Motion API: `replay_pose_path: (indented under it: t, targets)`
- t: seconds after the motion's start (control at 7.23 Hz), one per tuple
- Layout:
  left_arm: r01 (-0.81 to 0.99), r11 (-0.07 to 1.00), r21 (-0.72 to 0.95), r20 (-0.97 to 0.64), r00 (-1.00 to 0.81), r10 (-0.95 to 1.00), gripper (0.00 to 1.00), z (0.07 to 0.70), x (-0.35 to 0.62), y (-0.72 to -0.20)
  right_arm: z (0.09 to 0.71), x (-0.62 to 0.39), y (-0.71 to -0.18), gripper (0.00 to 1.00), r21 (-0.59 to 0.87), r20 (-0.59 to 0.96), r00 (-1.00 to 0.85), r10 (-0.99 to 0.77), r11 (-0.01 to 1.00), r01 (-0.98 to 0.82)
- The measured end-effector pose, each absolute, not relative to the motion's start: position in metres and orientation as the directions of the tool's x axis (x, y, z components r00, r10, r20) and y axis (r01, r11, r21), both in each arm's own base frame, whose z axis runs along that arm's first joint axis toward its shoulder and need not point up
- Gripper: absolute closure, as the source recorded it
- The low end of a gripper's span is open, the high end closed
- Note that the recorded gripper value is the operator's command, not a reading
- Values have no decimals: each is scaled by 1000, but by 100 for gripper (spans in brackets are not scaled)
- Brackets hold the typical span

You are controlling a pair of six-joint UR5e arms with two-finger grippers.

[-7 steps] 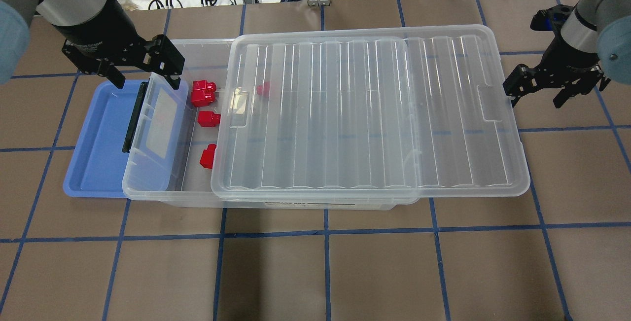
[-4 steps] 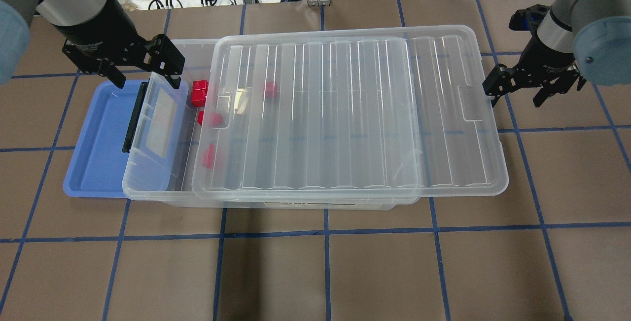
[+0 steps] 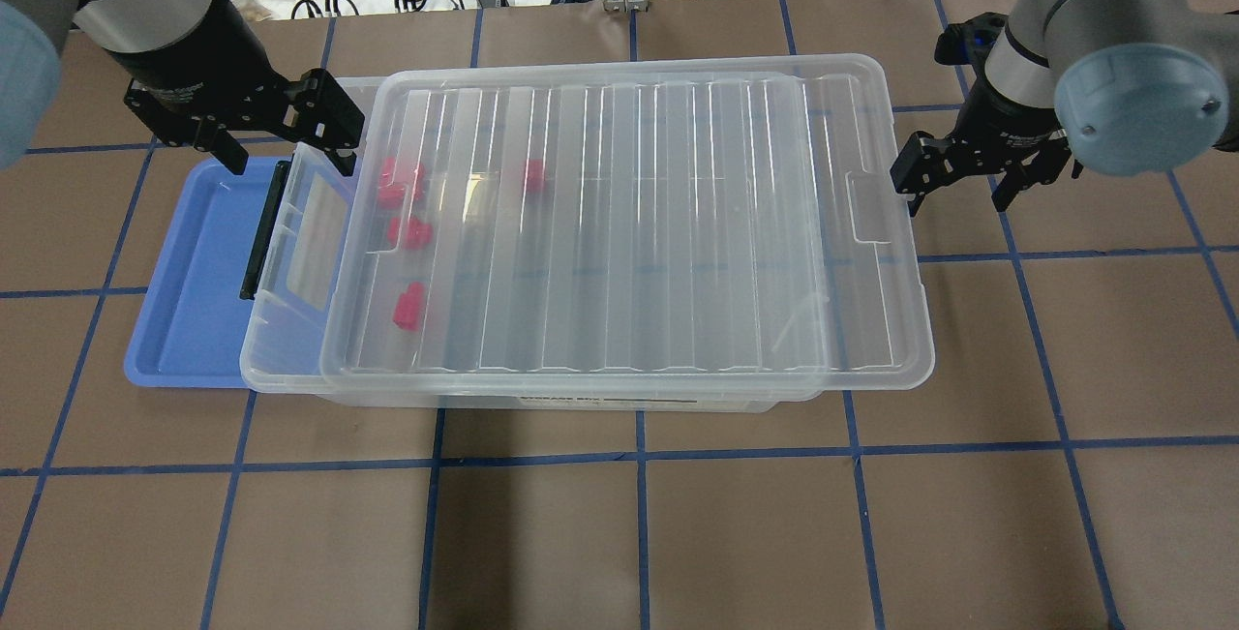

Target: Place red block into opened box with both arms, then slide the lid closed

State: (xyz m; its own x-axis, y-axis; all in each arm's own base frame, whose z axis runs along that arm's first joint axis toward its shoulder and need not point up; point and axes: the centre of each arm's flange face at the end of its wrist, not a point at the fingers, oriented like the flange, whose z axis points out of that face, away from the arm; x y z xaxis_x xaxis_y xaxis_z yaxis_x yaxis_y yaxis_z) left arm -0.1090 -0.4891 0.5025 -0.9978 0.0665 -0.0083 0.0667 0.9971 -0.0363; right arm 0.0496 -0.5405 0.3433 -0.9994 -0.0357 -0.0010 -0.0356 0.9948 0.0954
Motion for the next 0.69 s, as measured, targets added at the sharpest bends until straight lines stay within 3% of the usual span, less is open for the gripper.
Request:
replay_pose_path:
  t: [0.69]
  targets:
    - [67, 997, -37, -8, -998, 66, 0, 502, -109, -489, 341, 88, -536, 0, 98, -9, -995, -103, 990, -104]
